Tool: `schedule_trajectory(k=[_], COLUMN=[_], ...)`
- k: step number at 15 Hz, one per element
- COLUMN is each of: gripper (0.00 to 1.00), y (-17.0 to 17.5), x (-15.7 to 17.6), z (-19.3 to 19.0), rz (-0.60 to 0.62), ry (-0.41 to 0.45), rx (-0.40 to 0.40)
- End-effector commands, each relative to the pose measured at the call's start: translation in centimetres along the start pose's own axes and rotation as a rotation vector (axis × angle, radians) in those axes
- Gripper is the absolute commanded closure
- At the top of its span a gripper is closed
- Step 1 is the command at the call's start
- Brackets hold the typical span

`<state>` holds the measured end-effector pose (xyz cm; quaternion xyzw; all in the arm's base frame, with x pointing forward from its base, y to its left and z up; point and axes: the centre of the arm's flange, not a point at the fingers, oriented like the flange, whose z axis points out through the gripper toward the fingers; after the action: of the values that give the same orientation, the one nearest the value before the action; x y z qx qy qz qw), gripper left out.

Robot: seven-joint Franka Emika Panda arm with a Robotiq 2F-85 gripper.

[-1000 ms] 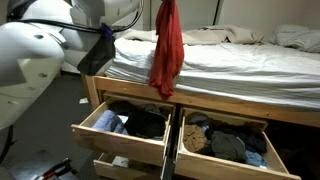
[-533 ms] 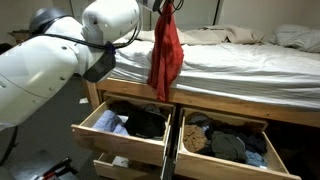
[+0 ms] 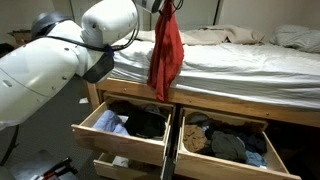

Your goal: Pick up the orange piece of clothing from the top right drawer and set it on the bed

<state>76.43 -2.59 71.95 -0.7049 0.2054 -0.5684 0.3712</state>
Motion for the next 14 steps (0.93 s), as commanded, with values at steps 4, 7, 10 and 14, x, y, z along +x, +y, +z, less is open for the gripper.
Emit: schedule_trajectory(k=[4, 7, 10, 14], gripper=[0.98, 0.90, 0.90, 0.64], y=[3.5, 5.3, 5.3, 3.1], x=[-1.7, -2.3, -2.3, -0.7], z=[1.9, 2.6, 2.6, 0.4], rz=[0.043, 0.064, 0.065, 0.140], ry=[-0.112, -0.130, -0.130, -0.182], rx=[-0.146, -0.196, -0.196, -0.288])
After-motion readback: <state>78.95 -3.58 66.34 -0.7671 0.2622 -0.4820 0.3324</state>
